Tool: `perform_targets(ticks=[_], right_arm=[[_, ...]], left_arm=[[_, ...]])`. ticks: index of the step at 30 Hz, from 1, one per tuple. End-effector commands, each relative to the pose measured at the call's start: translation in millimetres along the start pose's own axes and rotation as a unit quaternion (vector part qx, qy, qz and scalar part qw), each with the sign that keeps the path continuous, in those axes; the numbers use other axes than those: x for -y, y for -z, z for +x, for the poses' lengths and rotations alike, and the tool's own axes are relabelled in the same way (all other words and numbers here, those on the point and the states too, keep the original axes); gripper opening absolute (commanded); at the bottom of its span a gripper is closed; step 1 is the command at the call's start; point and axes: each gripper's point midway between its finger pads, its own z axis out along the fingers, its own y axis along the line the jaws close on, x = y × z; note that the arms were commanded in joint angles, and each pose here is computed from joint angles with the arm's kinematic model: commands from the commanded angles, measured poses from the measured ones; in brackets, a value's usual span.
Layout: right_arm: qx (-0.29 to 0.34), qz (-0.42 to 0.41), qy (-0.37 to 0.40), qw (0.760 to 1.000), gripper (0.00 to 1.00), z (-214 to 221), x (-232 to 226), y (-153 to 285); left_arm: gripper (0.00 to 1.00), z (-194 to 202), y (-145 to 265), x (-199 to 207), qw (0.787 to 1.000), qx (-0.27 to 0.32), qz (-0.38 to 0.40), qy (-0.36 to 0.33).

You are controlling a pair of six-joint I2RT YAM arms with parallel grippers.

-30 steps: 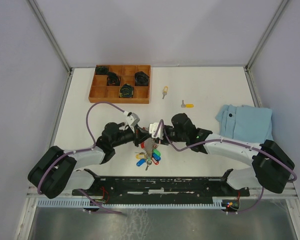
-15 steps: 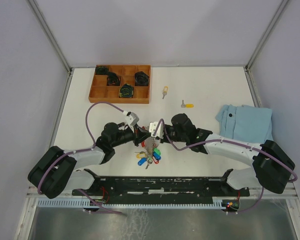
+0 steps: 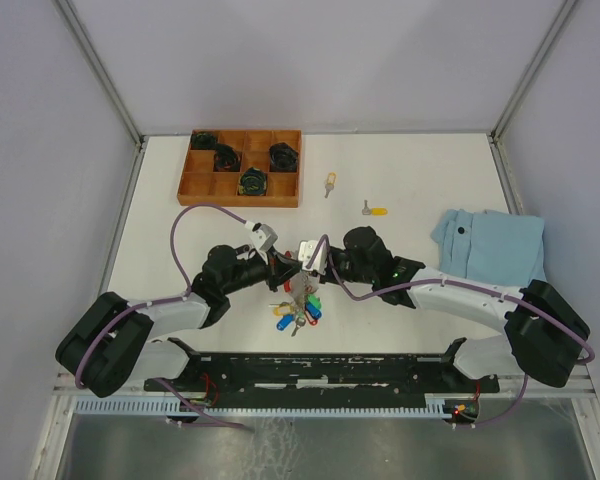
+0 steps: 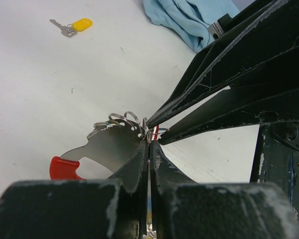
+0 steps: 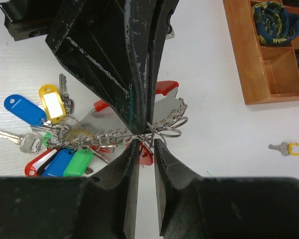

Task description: Put the keys on the keyring

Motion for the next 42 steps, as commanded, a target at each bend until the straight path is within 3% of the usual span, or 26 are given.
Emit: perform_targets(ticks=[1, 4, 10, 25, 42], right_arm=[[0.034, 0.028, -0.005, 0.999, 0.25, -20.1, 15.5, -3.2], [0.030, 0.031, -0.008, 0.999, 0.22, -18.3, 16.4, -3.9], [0.011, 0.028, -0.008, 1.000, 0.01, -8.5, 12.1, 1.6], [0.025, -0.006, -0.026, 0.999, 0.01, 4.2, -21.0, -4.7], [0.052, -0.015, -0.035, 0.998, 0.01, -6.3, -37.0, -16.6]], left_arm=[[0.03, -21.7, -1.1, 7.2, 0.999, 0.040, 0.012, 0.005], [0.03, -22.5, -1.0, 7.4, 0.999, 0.041, 0.012, 0.005], [0.03, -27.0, 1.9, 5.0, 0.999, 0.052, -0.001, 0.006], [0.03, -51.9, 11.3, -2.1, 0.988, 0.138, -0.045, 0.051], [0.03, -48.8, 18.6, -17.2, 0.964, 0.212, -0.104, 0.123]])
